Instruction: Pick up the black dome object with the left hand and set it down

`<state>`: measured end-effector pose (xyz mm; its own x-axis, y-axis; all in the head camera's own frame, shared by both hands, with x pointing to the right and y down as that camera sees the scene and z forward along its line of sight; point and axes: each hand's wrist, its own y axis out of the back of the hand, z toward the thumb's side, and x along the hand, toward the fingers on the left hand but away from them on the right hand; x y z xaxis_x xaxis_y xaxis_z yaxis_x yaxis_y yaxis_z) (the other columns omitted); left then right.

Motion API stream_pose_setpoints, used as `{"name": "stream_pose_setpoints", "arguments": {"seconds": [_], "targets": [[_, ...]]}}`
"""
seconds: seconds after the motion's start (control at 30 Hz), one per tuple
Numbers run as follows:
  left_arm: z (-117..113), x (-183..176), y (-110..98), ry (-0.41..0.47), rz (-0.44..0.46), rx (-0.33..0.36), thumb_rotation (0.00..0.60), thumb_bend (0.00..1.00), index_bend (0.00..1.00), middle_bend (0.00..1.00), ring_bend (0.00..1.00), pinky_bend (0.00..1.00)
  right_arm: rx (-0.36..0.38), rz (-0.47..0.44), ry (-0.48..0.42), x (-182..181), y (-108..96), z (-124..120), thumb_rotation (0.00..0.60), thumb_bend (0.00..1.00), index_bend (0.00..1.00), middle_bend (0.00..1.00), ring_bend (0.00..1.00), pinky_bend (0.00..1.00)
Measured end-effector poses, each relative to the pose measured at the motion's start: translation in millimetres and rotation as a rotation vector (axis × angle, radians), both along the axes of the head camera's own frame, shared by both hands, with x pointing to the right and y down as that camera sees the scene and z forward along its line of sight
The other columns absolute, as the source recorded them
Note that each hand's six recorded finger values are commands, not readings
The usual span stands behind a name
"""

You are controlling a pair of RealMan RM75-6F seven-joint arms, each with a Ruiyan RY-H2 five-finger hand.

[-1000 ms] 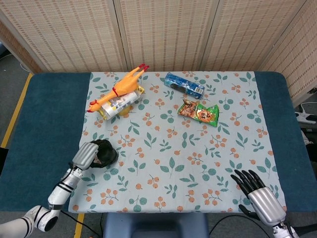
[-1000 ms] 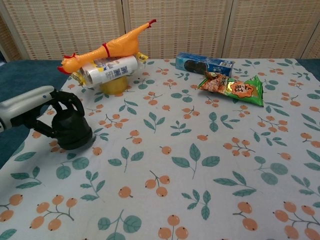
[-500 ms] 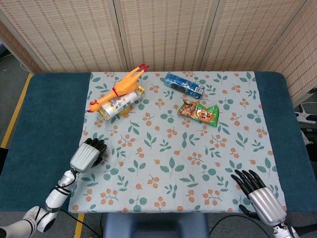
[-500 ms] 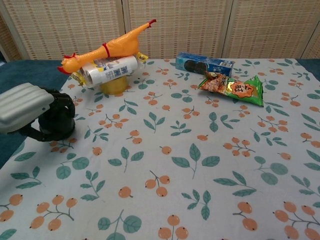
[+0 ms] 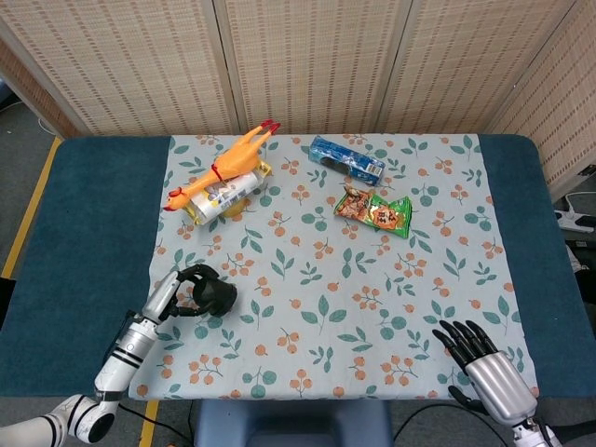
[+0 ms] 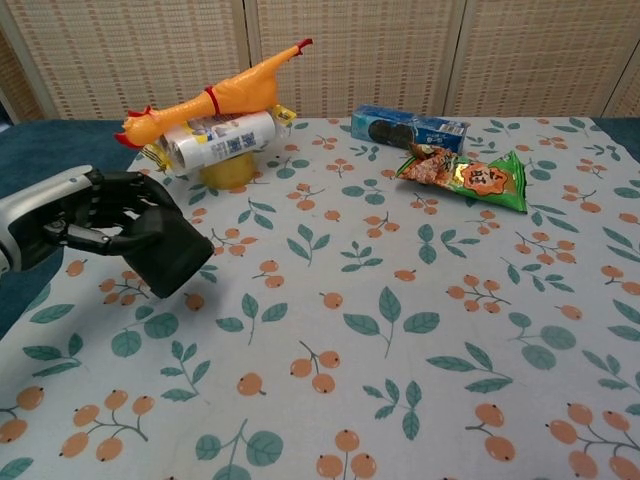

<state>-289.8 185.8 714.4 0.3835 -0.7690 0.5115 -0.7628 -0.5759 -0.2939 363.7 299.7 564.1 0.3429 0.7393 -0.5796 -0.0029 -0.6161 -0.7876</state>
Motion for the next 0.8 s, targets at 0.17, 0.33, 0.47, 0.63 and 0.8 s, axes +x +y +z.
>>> {"name": "stream_pose_setpoints", "arguments": {"seconds": [0.17,0.33,0.47,0.63,0.8], "targets": [[0.0,-1.4,0.6,-0.07,0.04,0.022,0.6,0.76,0.62,0.65,0.43,0.44,0.009,0.008,0.0,0.9,-1.0,-1.6,0.6,0.16,0.0,0.0,0.0,0.0],[-1.1,-2.0,1.6,-0.235,0.162,0.142,0.6,0.76,0.61,0.64,0.43,0.44,0.002,0.004,0.003,0.6,-0.7,0.1,0.6,0.16,0.0,0.0,0.0,0.0],[1.0,-4.5,2.4,-0.393,0.265,0.279,0.6,0.74,0.59,0.62,0.43,0.45,0.005,0.006,0.002,1.2,-1.3,-0.9,0.6,0.16,0.0,0.0,0.0,0.0],[9.1,-0.6,15.5,-0.475,0.389,0.343,0.6,0.58,0.31,0.32,0.18,0.3,0.006,0.008,0.0,1.8,-1.5,-1.8,0.6,0.16,0.0,0.0,0.0,0.0],[14.1,-0.9,18.3,-0.497,0.439,0.31,0.6,0.46,0.0,0.0,0.0,0.22,0.006,0.009,-0.001,2.2,-2.1,-1.6,0.6,0.16,0.0,0.0,0.0,0.0]]}}
